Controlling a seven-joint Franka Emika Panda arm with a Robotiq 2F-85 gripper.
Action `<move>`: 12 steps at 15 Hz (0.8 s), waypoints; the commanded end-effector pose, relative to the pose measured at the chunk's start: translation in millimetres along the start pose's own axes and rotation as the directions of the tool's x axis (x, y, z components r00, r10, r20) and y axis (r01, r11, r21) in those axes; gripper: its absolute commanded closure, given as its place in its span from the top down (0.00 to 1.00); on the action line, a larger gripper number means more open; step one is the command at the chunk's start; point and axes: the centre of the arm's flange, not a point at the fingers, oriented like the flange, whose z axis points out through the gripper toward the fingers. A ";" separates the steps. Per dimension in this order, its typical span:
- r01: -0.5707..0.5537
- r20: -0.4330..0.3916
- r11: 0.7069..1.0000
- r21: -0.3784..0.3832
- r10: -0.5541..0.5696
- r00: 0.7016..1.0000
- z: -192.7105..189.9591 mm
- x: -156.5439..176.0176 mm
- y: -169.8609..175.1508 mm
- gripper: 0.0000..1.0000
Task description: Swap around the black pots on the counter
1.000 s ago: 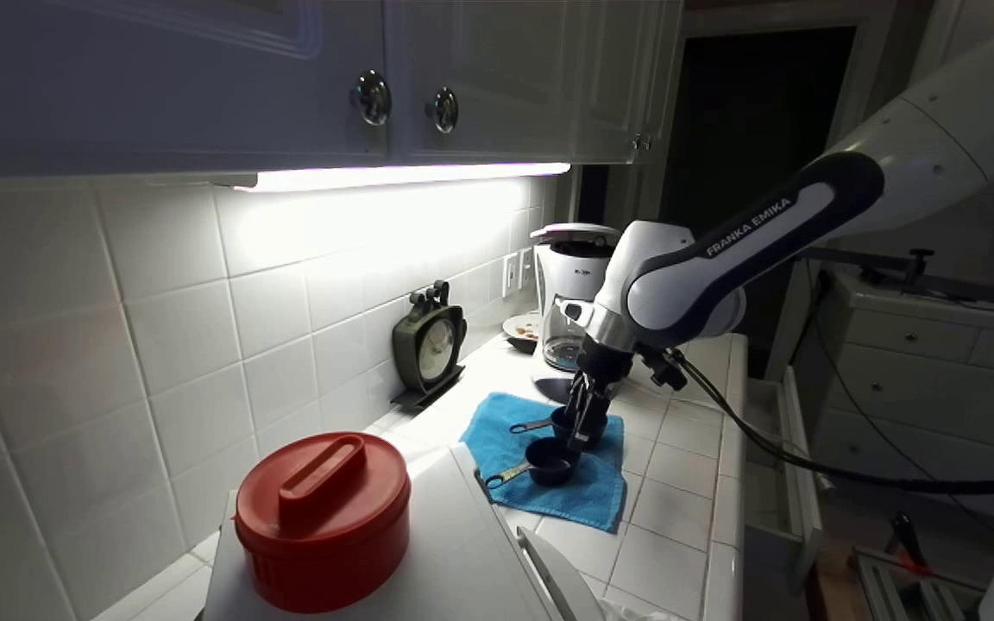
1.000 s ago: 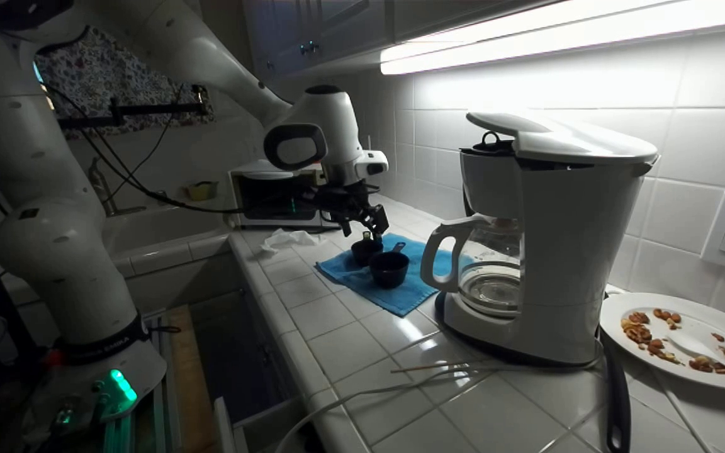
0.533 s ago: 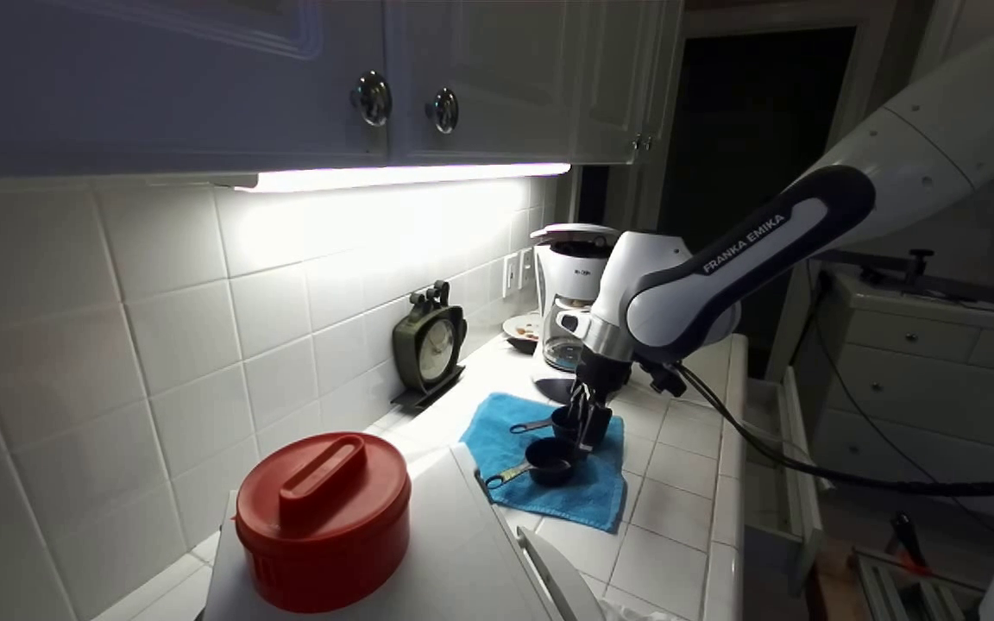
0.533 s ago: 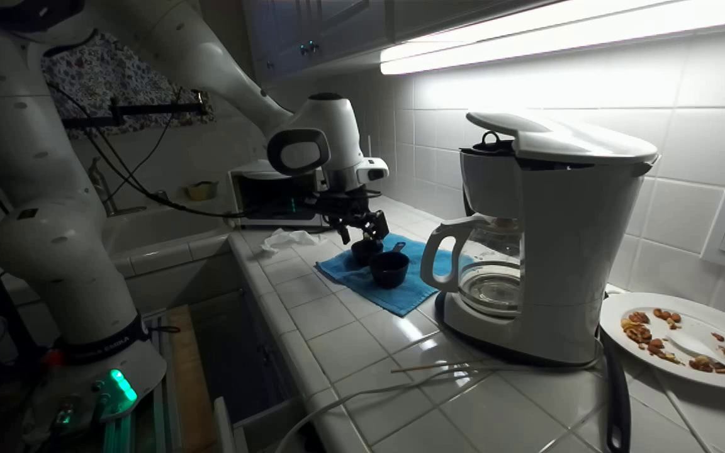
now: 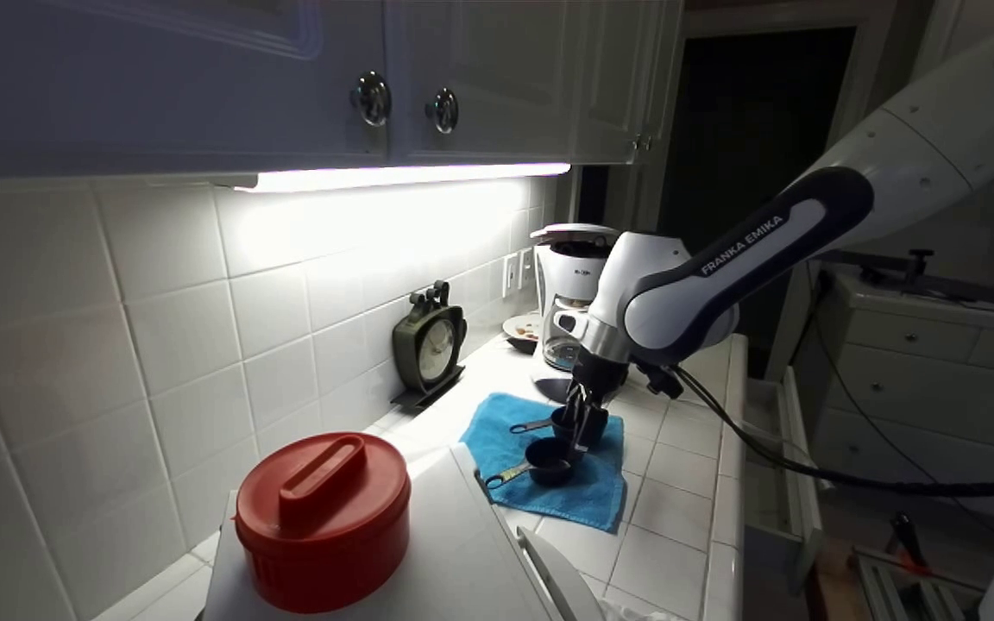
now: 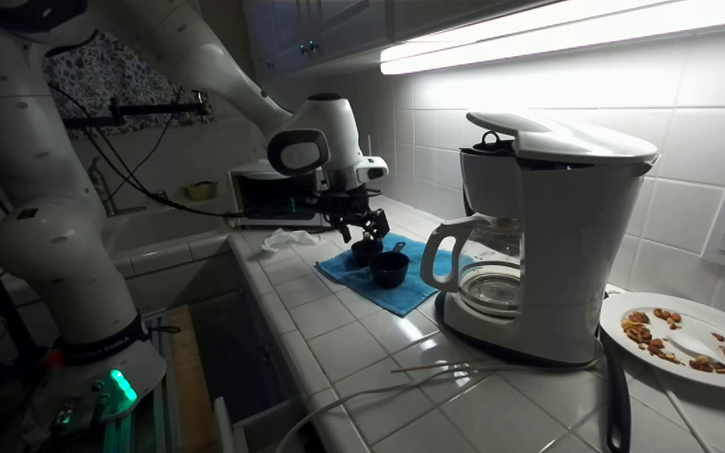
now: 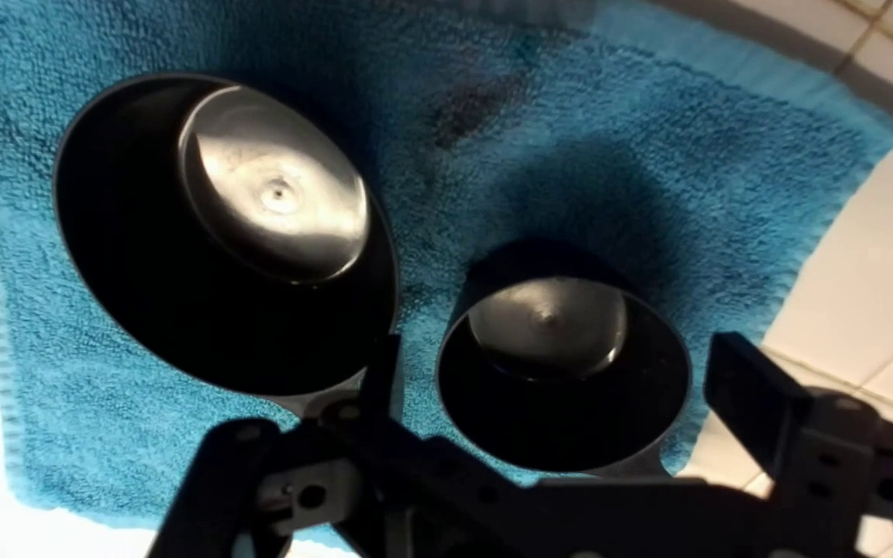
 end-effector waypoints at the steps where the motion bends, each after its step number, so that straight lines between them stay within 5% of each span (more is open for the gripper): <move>1: -0.005 -0.036 1.000 -0.031 0.004 0.999 7.0 7.5 10.7 1.00; 6: -0.002 -0.076 0.998 -0.057 -0.002 0.997 16.1 15.1 14.8 0.98; 7: -0.002 -0.079 0.998 -0.058 -0.003 0.997 17.6 16.8 14.6 0.73; 8: -0.002 -0.080 0.998 -0.058 -0.003 0.997 19.2 17.9 14.4 0.73; 12: -0.002 -0.089 0.999 -0.045 -0.002 0.996 23.4 22.4 13.9 0.45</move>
